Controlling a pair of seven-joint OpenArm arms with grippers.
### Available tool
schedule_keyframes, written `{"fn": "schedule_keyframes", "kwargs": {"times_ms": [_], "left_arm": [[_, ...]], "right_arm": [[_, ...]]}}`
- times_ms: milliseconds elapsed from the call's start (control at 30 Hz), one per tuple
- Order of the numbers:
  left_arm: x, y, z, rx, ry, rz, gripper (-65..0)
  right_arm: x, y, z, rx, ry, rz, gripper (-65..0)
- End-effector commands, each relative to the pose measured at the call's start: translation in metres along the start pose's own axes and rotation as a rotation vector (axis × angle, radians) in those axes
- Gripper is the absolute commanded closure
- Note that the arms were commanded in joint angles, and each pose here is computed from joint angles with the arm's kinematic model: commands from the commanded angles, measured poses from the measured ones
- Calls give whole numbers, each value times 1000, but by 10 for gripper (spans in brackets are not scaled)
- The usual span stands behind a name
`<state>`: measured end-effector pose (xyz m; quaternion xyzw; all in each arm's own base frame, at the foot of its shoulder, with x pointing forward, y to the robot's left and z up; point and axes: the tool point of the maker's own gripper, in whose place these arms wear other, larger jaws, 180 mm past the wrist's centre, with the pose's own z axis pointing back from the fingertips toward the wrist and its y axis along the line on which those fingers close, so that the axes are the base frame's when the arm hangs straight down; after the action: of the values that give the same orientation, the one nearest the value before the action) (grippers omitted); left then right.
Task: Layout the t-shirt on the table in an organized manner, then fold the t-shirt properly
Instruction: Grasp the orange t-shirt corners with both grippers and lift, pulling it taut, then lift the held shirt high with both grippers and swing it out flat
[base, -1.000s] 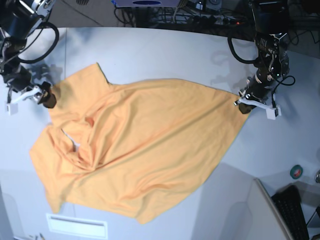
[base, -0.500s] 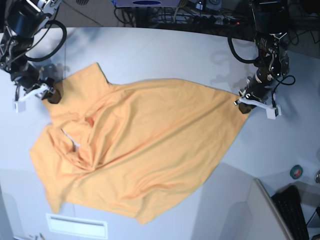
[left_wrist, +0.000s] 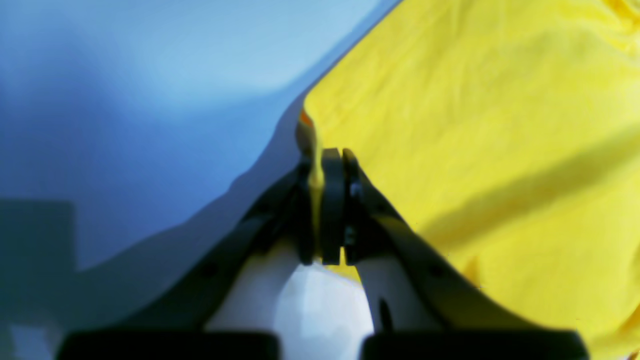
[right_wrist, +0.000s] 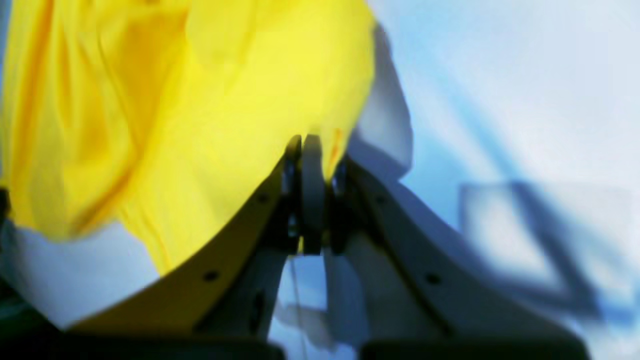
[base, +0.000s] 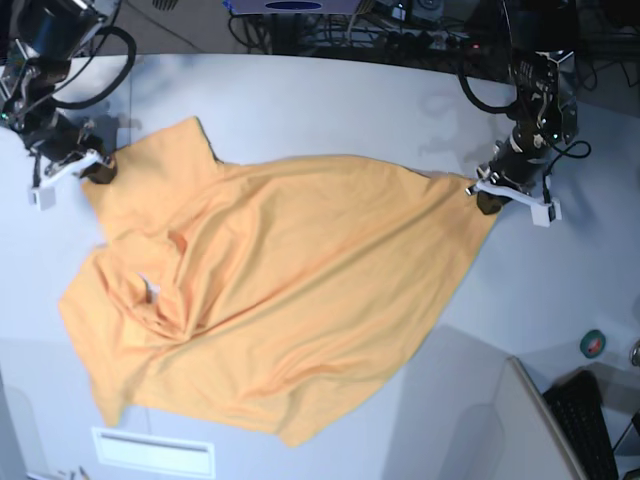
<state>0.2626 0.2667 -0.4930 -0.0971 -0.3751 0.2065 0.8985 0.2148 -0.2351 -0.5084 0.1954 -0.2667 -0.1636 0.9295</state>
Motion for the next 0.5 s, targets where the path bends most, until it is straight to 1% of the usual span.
{"fn": "schedule_keyframes", "kwargs": {"times_ms": [0,67,133,200,233,300,367,400,467], "left_arm": [[5,4,8,12,-6,-33,0],[22,-1,19,17,-47,-104,0],[40,-18,26,26,-92,-215,0],[59,-38,32,11,-147,-296,0],[69,-46,35,0,-173,-312,0],[85,-62,36,-27,-216,-333,0],[100,-85,29,-72,-242,-363,0],[105,-97,23,-93,-238,-374,0],[112,-113,7,-110,-195,-383,0]], "right_arm": [[-2,-4,9,-31,11,22,0],[-3,2,21,-50,1,74,0],[10,7,35,-75,-44,130,0],[28,17,46,-87,-100,179,0],[38,19,51,-102,-128,191,0],[54,17,59,-147,-157,173,0],[81,23,58,-156,-191,154,0],[98,21,61,-165,-204,166,0],[131,22,62,-164,-232,186,0]]}}
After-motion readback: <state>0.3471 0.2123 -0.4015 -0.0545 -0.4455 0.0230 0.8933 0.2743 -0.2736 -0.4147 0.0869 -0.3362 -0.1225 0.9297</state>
